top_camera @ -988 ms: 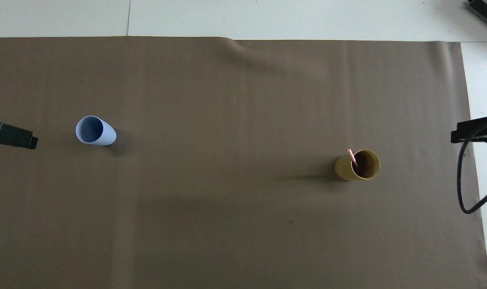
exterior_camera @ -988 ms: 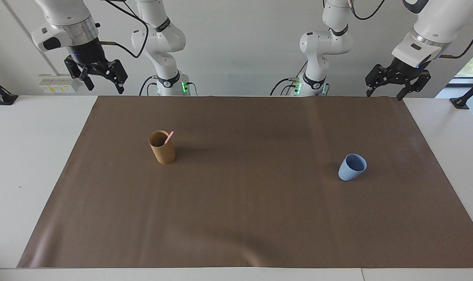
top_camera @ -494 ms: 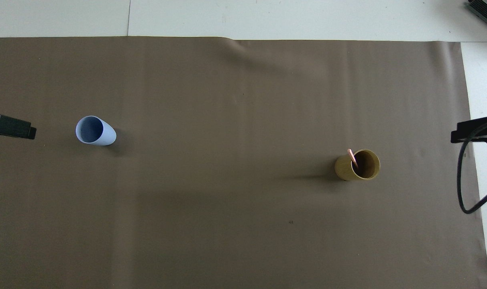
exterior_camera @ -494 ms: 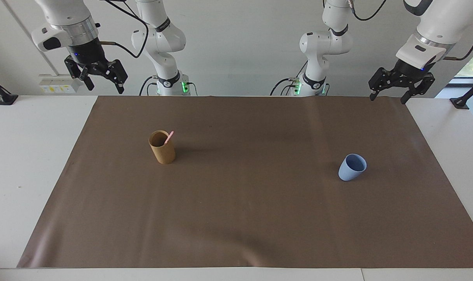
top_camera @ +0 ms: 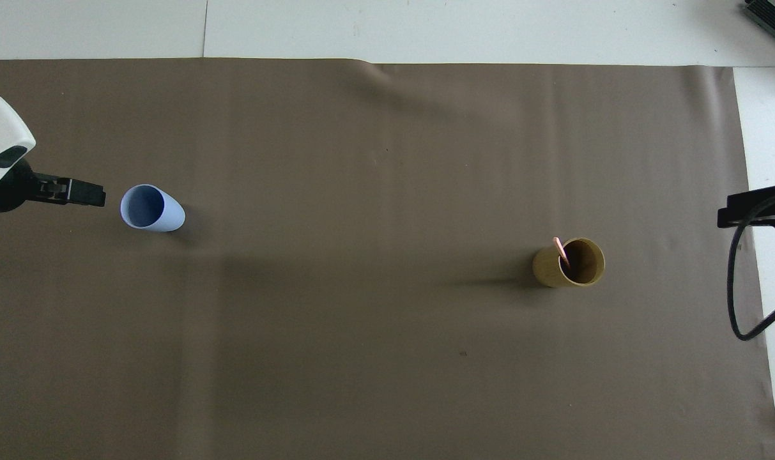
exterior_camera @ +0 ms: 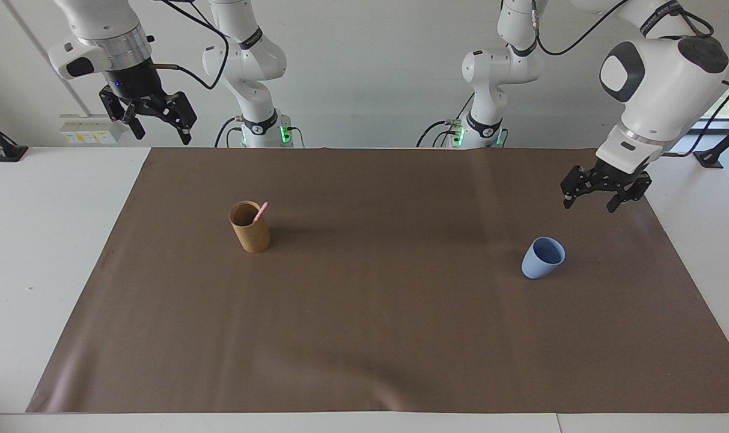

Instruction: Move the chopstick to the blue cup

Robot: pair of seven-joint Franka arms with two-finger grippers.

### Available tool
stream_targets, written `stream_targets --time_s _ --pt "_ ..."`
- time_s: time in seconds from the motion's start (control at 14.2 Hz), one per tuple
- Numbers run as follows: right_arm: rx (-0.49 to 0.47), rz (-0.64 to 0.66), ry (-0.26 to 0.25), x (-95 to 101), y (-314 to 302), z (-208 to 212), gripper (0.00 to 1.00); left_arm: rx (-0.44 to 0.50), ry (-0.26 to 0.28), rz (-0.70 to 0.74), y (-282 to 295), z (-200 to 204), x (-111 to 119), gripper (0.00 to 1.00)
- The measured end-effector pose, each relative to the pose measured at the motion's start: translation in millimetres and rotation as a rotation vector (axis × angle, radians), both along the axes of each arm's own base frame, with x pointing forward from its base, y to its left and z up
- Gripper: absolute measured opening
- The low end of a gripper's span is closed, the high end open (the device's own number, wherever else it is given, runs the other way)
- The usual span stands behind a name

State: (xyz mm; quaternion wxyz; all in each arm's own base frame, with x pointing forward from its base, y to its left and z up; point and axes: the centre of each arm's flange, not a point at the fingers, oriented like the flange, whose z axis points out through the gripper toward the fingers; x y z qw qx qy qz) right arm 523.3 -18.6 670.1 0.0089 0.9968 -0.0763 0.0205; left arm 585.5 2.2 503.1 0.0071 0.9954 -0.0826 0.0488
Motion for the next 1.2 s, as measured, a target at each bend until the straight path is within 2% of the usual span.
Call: stream_targets --time_s 0.28,0.49,0.56,0.64,0.71,0.78,0.99,1.13,1.2 --pt "0.0 0.0 0.0 0.0 0.0 0.0 1.0 0.0 0.024 0.002 0.8 -57.3 15.8 1.0" --pt "0.0 0.007 0.0 0.0 1.2 0.0 1.0 0.001 0.02 0.005 1.3 -107.0 20.9 0.97" --pt "-0.001 0.019 0.0 0.1 3.5 0.0 1.0 0.002 0.021 0.006 1.5 -121.5 20.6 0.87" --pt "-0.001 0.044 0.001 0.3 8.3 -0.5 1.0 0.001 0.02 0.01 1.5 -134.2 19.4 0.87" --pt "-0.002 0.079 0.002 0.9 14.3 -2.1 1.0 0.001 0.018 0.019 1.3 -142.2 17.8 0.81" --pt "-0.004 0.123 -0.004 2.5 20.4 -5.0 1.0 0.0 0.017 0.025 1.4 -146.4 16.1 0.69" --pt "-0.01 0.309 -0.006 8.2 27.0 -20.6 1.0 0.0 0.014 0.028 1.4 -146.3 15.5 0.34" --pt "0.001 0.42 0.002 11.5 28.5 -32.9 1.0 -0.004 0.007 0.029 -1.0 -142.6 15.7 0.07" --pt "0.004 0.459 0.006 13.2 29.0 -39.9 1.0 -0.005 0.001 0.024 -5.7 -138.7 15.5 0.05"
